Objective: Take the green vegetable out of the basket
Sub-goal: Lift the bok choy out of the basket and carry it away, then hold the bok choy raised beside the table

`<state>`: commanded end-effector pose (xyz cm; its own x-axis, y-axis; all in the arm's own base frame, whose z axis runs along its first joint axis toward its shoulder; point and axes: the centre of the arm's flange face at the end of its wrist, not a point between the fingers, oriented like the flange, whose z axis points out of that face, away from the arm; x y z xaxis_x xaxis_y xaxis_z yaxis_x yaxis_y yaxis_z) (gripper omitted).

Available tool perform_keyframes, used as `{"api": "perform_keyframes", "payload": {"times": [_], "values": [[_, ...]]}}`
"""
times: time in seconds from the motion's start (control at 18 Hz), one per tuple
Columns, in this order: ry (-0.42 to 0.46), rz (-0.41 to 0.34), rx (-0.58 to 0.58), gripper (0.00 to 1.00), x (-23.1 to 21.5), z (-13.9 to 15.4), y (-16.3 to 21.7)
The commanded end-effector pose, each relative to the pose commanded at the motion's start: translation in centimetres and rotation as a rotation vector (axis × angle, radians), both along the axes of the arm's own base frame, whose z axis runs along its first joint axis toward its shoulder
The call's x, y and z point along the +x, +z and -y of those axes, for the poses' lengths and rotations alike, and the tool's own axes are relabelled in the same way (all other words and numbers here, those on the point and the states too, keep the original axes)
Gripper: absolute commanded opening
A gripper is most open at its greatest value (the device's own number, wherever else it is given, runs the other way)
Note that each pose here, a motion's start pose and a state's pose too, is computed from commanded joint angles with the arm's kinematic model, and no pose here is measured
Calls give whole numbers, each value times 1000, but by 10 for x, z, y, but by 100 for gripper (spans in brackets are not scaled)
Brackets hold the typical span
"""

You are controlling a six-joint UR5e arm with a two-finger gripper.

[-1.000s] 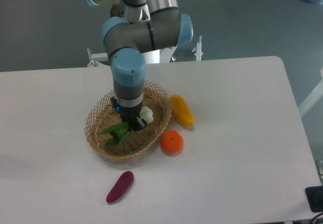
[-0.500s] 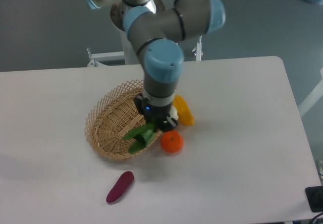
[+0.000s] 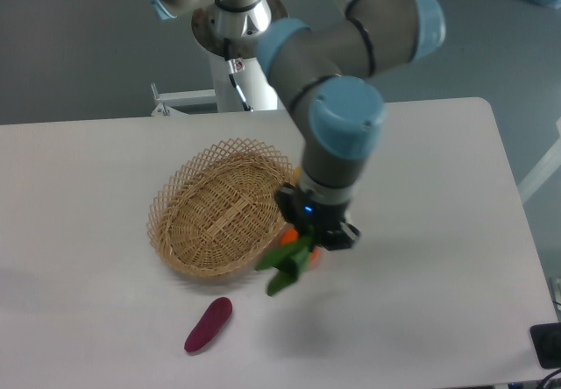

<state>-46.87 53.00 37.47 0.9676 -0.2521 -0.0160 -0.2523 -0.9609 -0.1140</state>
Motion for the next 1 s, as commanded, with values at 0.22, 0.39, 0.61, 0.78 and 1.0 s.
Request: {"api": "perform_keyframes", "payload": {"times": [0.22, 0.39, 0.61, 0.78, 1.0], "values": [[-35, -8, -4, 8, -43, 19, -17], [-28, -42, -53, 8, -71, 26, -25], [-91, -55, -108, 9, -111, 57, -45], [-127, -61, -76, 9, -124, 66, -38], [-125, -73, -77, 8, -133, 62, -38]]}}
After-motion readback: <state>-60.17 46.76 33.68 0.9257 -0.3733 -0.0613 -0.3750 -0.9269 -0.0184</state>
